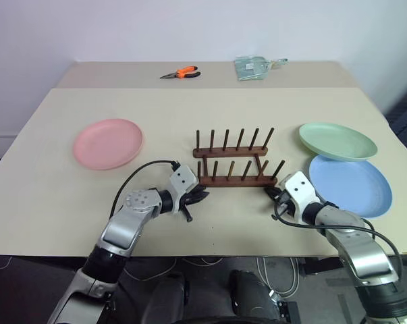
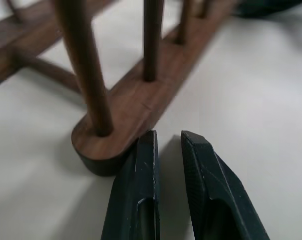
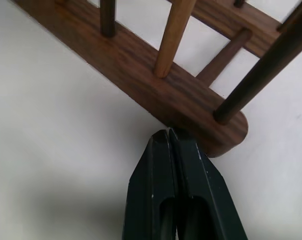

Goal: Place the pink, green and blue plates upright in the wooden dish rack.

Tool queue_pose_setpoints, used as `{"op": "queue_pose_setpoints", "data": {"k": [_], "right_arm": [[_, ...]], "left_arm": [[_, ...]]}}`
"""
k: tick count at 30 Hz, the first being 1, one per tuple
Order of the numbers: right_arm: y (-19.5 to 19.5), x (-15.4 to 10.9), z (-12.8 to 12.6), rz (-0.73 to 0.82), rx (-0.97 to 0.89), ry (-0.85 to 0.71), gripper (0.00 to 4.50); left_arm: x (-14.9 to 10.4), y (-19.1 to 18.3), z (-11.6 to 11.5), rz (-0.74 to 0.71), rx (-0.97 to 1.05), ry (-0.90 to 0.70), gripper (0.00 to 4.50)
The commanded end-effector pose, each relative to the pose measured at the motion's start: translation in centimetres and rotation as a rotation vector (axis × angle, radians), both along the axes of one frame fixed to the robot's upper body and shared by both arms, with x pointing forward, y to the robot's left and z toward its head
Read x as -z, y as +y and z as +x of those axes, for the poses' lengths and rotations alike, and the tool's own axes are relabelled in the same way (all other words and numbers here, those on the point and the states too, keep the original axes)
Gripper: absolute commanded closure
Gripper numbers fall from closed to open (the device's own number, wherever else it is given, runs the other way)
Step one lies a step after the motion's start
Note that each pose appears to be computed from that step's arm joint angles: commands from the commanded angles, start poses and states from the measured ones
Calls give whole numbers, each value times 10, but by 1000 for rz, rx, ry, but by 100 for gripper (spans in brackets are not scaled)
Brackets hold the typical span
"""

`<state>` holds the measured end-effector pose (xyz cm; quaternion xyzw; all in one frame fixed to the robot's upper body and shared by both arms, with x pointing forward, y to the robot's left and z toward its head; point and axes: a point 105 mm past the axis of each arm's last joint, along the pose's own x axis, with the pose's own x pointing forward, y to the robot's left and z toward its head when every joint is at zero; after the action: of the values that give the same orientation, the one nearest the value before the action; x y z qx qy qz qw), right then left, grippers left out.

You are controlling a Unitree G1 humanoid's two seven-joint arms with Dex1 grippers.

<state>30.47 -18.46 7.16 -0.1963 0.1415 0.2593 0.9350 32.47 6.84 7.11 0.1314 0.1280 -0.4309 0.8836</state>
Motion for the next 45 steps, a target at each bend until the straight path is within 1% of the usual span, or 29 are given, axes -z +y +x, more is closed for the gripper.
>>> {"op": "queue_pose_setpoints", "data": {"k": [1, 5, 7, 8, 9, 11, 12, 13, 14, 16, 17, 18, 20, 21, 22, 24, 26, 29, 30, 32, 33, 36, 38, 39, 40, 42, 43, 45], "right_arm": [[-4, 0, 12, -21, 42, -18, 450], [-3, -5, 17, -15, 33, -35, 450], [1, -14, 13, 30, -3, -32, 450], [4, -18, 10, 59, -30, -26, 397], [11, -23, 4, 78, -81, -26, 368], [26, -35, -7, 103, -185, -28, 280], [32, -39, -11, 115, -215, -28, 221], [36, -43, -13, 116, -236, -37, 178], [40, -45, -14, 112, -253, -43, 120], [46, -47, -17, 104, -288, -44, 17], [49, -47, -18, 103, -302, -41, 1], [51, -47, -18, 103, -314, -38, 1], [57, -47, -19, 105, -343, -32, 1], [60, -48, -20, 108, -358, -32, 1], [62, -49, -20, 110, -368, -34, 1], [64, -54, -20, 126, -382, -45, 1], [66, -64, -21, 157, -401, -63, 1], [68, -78, -24, 198, -430, -89, 1], [70, -89, -26, 232, -442, -108, 1], [73, -107, -28, 273, -464, -147, 0], [73, -112, -29, 279, -469, -159, 0], [70, -117, -29, 266, -456, -177, 0], [68, -119, -29, 258, -448, -179, 0], [67, -120, -30, 260, -448, -174, 0], [66, -120, -30, 262, -447, -170, 0], [64, -124, -30, 266, -448, -161, 0], [65, -127, -31, 259, -459, -165, 0], [71, -137, -28, 205, -474, -225, 0]], "left_arm": [[9, 24, 17, 35, -145, 0, 372], [11, 29, 16, 42, -145, -3, 372], [8, 34, 10, 24, -130, 2, 372], [6, 37, 8, 10, -127, 4, 377], [-1, 43, 7, -23, -140, 0, 352], [-26, 64, 14, -148, -222, -36, 295], [-39, 75, 20, -206, -277, -64, 240], [-55, 92, 30, -261, -375, -106, 197], [-70, 114, 41, -317, -504, -149, 141], [-92, 153, 54, -390, -720, -219, 36], [-98, 169, 57, -392, -813, -241, 9], [-102, 188, 59, -376, -926, -257, 9], [-109, 233, 56, -416, -1197, -270, 9], [-106, 253, 50, -390, -1323, -264, 9], [-103, 264, 45, -383, -1399, -253, 9], [-92, 276, 37, -410, -1496, -195, 9], [-78, 279, 31, -467, -1549, -106, 9], [-66, 278, 28, -527, -1568, -29, 9], [-59, 272, 29, -597, -1547, 35, 9], [-45, 264, 31, -754, -1534, 163, 61], [-41, 260, 33, -812, -1523, 211, 98], [-38, 256, 38, -897, -1503, 259, 249], [-38, 251, 42, -924, -1474, 278, 348], [-38, 248, 43, -931, -1460, 290, 406], [-38, 246, 45, -934, -1445, 296, 443], [-47, 235, 52, -918, -1366, 268, 443], [-62, 224, 57, -892, -1278, 202, 443], [-97, 195, 66, -846, -1090, 58, 443]]}}
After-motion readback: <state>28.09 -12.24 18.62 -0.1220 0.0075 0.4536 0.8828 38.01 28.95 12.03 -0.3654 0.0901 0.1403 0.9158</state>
